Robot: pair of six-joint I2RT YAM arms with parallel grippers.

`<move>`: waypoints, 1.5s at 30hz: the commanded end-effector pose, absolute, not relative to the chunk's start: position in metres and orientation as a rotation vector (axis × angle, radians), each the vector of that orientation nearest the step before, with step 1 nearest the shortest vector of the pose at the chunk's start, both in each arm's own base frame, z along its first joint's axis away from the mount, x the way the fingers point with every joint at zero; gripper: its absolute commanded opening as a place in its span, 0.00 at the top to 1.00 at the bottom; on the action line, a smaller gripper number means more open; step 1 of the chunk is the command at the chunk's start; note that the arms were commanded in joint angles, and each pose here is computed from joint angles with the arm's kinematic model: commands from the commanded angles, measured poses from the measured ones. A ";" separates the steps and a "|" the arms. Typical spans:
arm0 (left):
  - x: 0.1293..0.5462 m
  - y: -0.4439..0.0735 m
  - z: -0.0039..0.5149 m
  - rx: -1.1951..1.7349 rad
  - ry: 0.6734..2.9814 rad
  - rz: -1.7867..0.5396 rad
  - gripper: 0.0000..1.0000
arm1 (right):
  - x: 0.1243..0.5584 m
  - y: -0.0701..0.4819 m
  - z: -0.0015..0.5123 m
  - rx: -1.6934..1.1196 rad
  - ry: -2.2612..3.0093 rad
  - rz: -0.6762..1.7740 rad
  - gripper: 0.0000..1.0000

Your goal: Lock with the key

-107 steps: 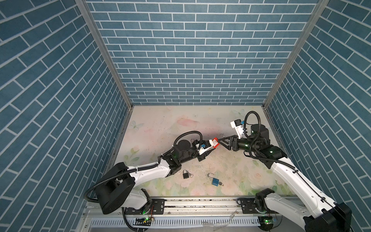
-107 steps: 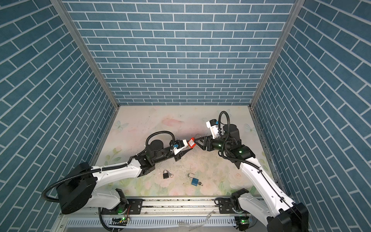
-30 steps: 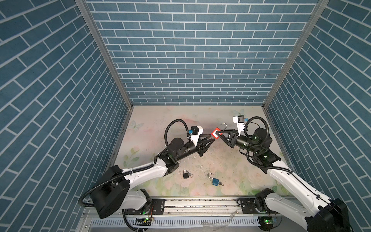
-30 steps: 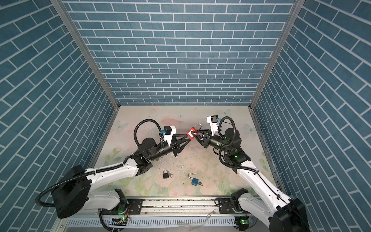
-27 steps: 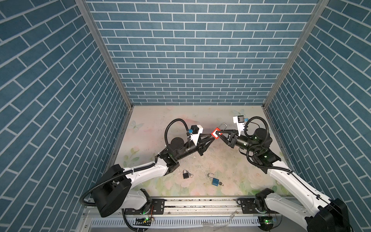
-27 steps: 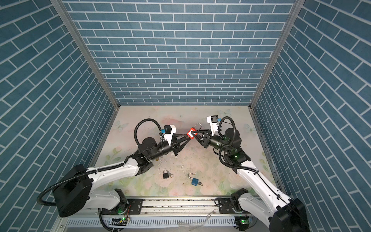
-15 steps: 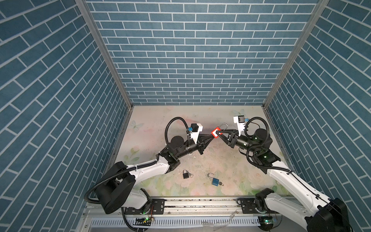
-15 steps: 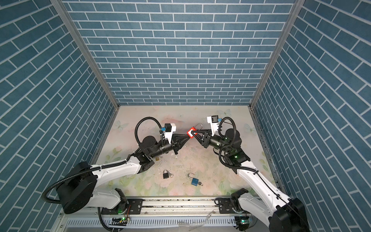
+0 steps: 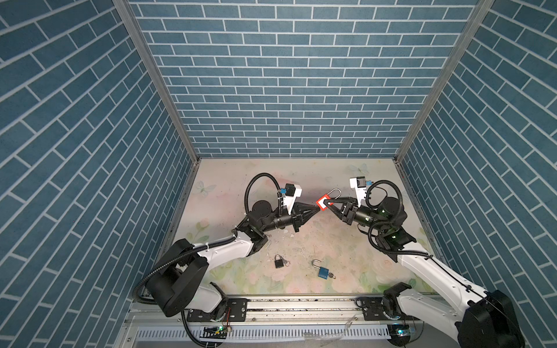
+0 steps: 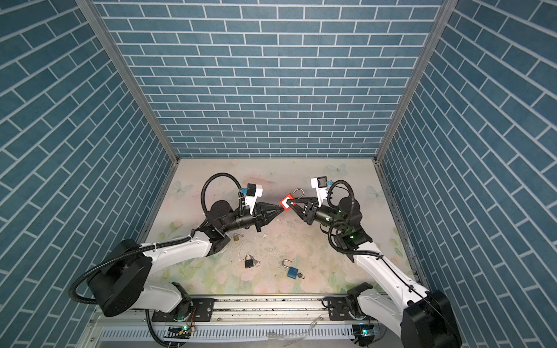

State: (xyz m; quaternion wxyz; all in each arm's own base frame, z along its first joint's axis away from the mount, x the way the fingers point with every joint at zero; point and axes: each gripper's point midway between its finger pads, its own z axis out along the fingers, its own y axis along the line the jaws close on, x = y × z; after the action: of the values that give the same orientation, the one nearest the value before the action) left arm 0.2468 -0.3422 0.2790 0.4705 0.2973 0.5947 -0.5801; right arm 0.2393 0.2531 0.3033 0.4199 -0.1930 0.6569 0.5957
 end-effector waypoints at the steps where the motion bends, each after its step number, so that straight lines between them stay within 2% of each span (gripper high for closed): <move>1: 0.276 -0.317 0.302 0.585 1.429 -1.411 1.00 | 0.234 0.249 0.308 -0.594 1.529 1.462 0.92; 10: 0.276 -0.317 0.304 0.615 1.473 -1.609 1.00 | 0.228 0.253 0.301 -0.713 1.385 1.439 0.92; 20: 0.292 -0.306 0.306 0.492 1.489 -1.791 1.00 | 0.243 0.250 0.295 -0.683 1.372 1.437 0.95; 26: 0.298 -0.304 0.296 0.480 1.529 -1.782 1.00 | 0.253 0.238 0.297 -0.624 1.372 1.417 1.00; 45: 0.307 -0.284 0.281 0.389 1.526 -1.738 1.00 | 0.279 0.194 0.320 -0.407 1.317 1.316 1.00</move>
State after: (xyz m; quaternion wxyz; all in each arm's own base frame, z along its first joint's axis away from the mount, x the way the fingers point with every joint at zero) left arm 0.2707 -0.3218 0.2743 0.3250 0.2211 0.6019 -0.6951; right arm 0.2510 0.2367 0.2820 0.4492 -0.2158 0.6079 0.6181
